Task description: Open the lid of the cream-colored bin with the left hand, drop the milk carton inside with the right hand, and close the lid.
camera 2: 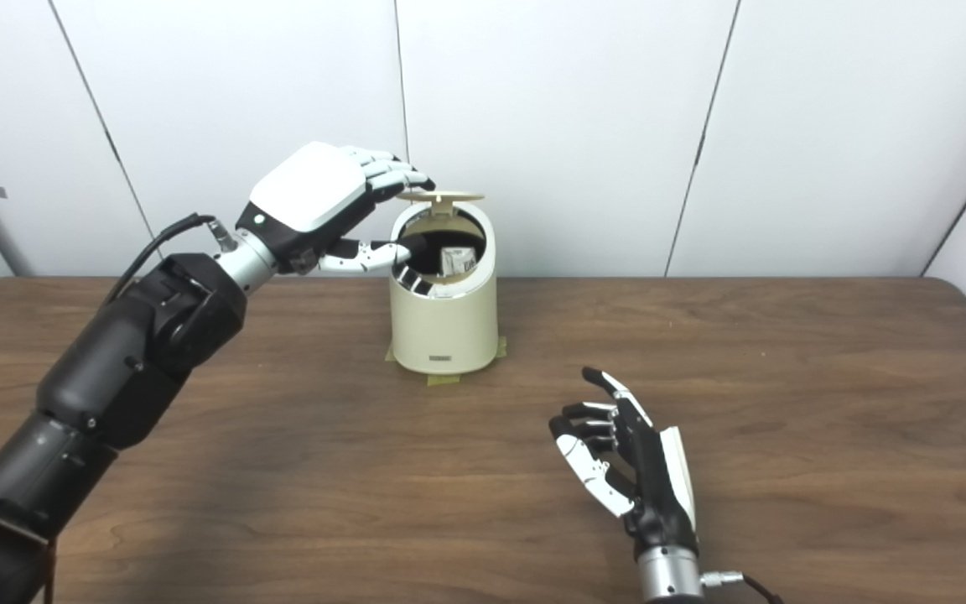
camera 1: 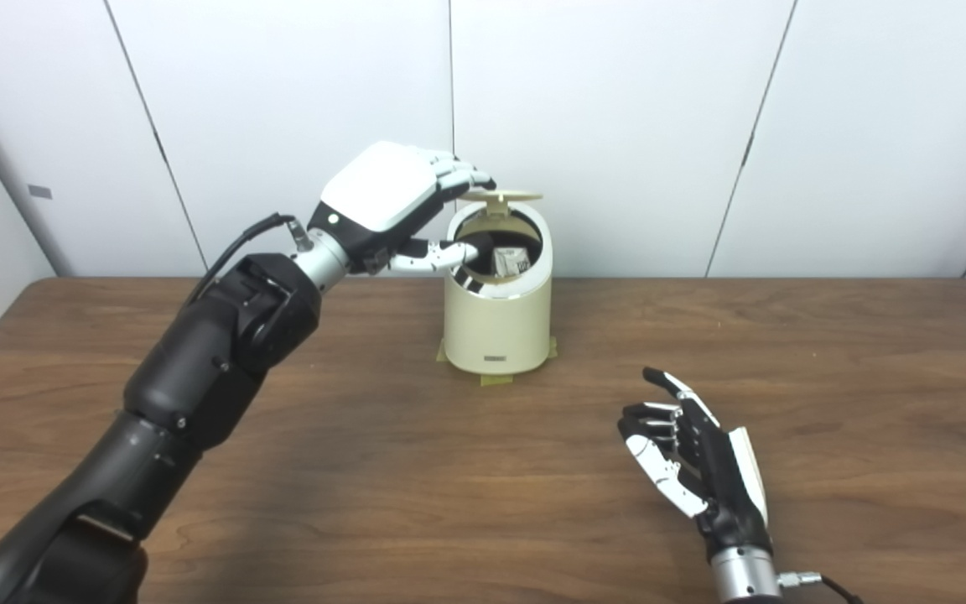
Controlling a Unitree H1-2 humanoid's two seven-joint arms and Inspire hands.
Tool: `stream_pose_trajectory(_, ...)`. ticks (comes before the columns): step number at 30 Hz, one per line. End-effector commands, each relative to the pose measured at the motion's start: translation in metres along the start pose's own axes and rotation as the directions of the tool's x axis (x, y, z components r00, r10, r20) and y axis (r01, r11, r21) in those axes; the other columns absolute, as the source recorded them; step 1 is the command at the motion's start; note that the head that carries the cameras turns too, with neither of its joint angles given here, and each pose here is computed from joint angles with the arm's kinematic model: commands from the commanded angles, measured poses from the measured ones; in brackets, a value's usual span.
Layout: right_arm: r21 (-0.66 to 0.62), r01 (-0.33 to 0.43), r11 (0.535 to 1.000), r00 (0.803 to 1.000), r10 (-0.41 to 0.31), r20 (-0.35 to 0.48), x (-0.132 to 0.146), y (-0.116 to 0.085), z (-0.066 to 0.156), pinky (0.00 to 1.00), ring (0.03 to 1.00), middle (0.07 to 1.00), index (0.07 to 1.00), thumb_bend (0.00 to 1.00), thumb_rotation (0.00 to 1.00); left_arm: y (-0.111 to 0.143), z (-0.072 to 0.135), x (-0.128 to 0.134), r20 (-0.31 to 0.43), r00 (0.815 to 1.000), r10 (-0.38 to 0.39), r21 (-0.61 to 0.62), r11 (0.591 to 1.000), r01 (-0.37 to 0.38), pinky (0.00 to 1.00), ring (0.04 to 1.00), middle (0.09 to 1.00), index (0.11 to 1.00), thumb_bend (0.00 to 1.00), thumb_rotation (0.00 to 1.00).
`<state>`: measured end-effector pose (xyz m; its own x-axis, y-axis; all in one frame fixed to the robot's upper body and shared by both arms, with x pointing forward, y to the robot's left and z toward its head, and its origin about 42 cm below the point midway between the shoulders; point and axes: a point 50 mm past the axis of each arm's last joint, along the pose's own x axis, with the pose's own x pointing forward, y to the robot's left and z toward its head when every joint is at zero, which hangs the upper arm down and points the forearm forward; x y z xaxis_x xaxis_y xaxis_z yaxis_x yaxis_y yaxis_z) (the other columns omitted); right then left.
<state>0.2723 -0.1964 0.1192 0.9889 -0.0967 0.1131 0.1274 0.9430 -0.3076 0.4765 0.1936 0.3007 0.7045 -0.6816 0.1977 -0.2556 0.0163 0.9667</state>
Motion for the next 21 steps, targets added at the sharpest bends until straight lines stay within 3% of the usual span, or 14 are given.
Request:
stream_pose_trajectory(1,-0.015,0.009,1.0,1.0,-0.009,0.015,0.0,-0.001,-0.004,0.52,0.595,0.639,0.815,0.34,0.58,0.036,-0.009,0.012,0.039,0.996,0.084,0.098,0.991,-0.087,0.92,0.892,0.859,0.847,0.39,0.93)
stream_pose_trajectory(5,-0.011,0.018,1.0,1.0,-0.018,0.006,0.002,-0.002,-0.004,0.54,0.609,0.649,0.821,0.34,0.57,0.033,-0.007,0.01,0.083,0.994,0.069,0.143,0.986,-0.081,0.92,0.869,0.832,0.835,0.4,0.87)
stream_pose_trajectory(9,-0.014,0.017,1.0,1.0,-0.017,0.014,0.003,-0.002,-0.003,0.55,0.615,0.649,0.822,0.33,0.55,0.028,-0.004,0.008,0.105,0.994,0.02,0.169,0.985,-0.038,0.95,0.881,0.83,0.838,0.43,0.91)
stream_pose_trajectory(14,-0.017,0.019,1.0,1.0,-0.019,0.008,0.003,-0.002,-0.004,0.56,0.617,0.645,0.822,0.34,0.52,0.024,0.001,0.007,0.115,0.993,-0.033,0.205,0.979,0.009,0.97,0.881,0.819,0.822,0.45,0.86)
stream_pose_trajectory(21,-0.018,0.022,1.0,1.0,-0.021,0.004,0.004,0.0,-0.006,0.55,0.616,0.638,0.817,0.33,0.69,0.014,0.004,0.007,0.135,0.989,-0.059,0.237,0.971,0.026,0.96,0.883,0.82,0.822,0.47,0.85)
